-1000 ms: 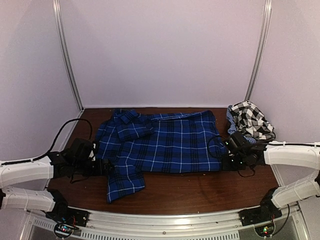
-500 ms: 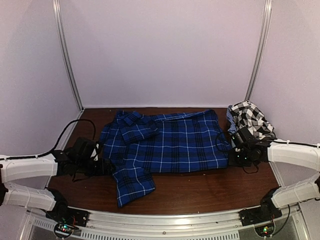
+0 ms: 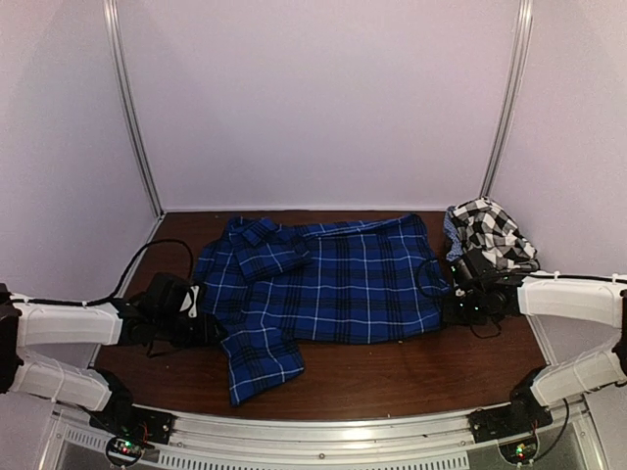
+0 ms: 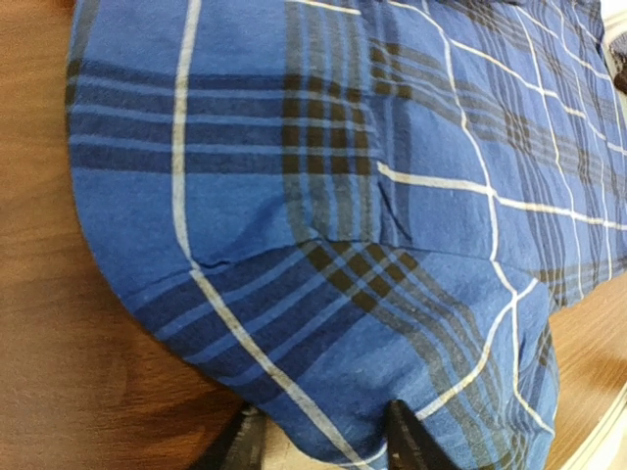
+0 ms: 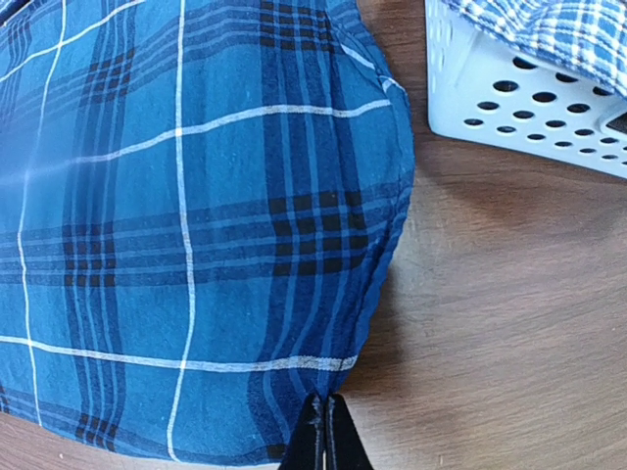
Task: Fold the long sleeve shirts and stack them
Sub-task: Pick up the flattened shirt from the center of the board.
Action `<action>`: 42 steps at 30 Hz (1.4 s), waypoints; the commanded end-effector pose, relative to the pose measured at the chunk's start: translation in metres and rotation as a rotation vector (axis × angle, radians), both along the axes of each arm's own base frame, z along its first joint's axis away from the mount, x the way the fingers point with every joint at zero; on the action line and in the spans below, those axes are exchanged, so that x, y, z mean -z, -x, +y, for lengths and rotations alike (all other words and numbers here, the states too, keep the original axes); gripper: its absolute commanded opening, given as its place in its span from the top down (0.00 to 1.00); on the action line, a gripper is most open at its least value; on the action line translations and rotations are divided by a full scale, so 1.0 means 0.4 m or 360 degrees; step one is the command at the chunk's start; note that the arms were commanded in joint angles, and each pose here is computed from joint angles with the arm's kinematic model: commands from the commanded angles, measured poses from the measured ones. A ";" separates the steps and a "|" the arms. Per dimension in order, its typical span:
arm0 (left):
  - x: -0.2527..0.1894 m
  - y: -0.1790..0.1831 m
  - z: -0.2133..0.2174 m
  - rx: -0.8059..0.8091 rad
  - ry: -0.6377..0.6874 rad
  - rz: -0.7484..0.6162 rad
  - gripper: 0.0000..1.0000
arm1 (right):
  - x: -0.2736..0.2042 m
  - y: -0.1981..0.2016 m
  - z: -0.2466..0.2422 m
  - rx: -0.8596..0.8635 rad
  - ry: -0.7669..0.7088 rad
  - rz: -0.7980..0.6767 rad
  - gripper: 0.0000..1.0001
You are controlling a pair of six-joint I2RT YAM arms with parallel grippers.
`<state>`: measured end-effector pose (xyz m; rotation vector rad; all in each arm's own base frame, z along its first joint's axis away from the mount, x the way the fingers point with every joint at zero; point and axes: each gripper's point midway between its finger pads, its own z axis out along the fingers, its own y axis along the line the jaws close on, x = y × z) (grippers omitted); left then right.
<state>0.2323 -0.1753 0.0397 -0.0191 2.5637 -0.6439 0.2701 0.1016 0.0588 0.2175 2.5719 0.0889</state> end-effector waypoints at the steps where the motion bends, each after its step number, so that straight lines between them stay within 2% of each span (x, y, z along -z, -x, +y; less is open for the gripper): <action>1: -0.011 -0.021 0.000 0.0001 0.0067 -0.0073 0.64 | 0.017 -0.003 0.003 -0.0009 -0.0012 0.0002 1.00; 9: -0.015 -0.026 0.007 0.0016 0.0070 -0.0078 0.92 | 0.007 -0.005 -0.010 0.0004 0.0035 -0.0009 1.00; 12: -0.022 -0.024 0.014 0.0021 0.0030 -0.0064 1.00 | -0.006 -0.012 -0.020 0.0017 0.0065 -0.0024 1.00; 22: -0.156 -0.052 0.072 -0.0092 -0.0109 -0.0238 1.00 | -0.035 -0.040 -0.062 0.0073 0.0086 -0.0063 1.00; 27: -0.130 -0.063 0.063 -0.0071 -0.0138 -0.0191 1.00 | -0.024 -0.047 -0.060 0.0065 0.0081 -0.0057 1.00; 30: -0.100 -0.056 0.048 -0.0043 -0.0098 -0.0139 0.87 | -0.013 -0.048 -0.059 0.0059 0.0078 -0.0048 1.00; 35: -0.091 -0.024 0.031 -0.0009 0.0023 -0.0124 0.53 | -0.002 -0.054 -0.052 0.0049 0.0063 -0.0042 1.00; 38: -0.091 0.005 0.015 0.0022 0.0137 -0.0109 0.30 | 0.006 -0.055 -0.048 0.0040 0.0058 -0.0030 1.00; 40: -0.079 0.020 0.019 0.0004 0.0168 -0.0093 0.22 | 0.011 -0.055 -0.044 0.0030 0.0049 -0.0023 1.00; 42: -0.068 0.026 0.022 -0.0006 0.0191 -0.0103 0.19 | 0.014 -0.057 -0.036 0.0018 0.0029 -0.0022 1.00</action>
